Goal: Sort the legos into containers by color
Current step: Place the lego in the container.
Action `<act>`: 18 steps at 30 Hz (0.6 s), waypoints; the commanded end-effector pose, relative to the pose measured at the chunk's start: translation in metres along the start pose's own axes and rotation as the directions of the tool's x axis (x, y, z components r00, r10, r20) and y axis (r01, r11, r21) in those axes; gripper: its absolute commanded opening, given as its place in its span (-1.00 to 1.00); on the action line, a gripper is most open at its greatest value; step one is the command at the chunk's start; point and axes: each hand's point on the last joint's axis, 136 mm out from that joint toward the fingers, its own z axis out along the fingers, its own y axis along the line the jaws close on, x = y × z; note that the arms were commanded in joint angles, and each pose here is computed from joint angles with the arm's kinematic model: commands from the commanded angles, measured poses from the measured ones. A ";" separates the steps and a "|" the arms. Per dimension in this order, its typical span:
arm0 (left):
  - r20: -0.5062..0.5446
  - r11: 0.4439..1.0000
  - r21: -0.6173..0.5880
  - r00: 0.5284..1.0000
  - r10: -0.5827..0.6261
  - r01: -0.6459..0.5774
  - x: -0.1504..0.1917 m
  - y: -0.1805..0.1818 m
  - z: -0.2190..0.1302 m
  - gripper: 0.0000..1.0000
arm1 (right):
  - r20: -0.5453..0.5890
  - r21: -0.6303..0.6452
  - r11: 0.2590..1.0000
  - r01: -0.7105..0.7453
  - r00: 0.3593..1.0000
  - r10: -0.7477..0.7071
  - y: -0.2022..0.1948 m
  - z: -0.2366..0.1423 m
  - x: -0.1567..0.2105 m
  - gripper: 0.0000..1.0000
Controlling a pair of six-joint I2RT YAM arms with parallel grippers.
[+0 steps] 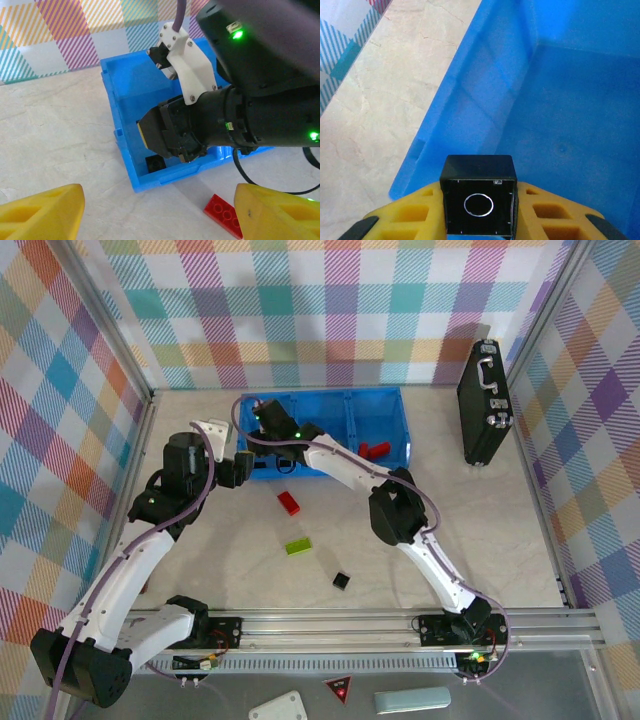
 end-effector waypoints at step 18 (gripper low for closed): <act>0.026 1.000 0.027 1.000 -0.004 0.004 -0.004 -0.004 0.004 0.57 | 0.061 0.021 0.999 0.048 0.997 -0.049 -0.007 0.041 0.006 -0.23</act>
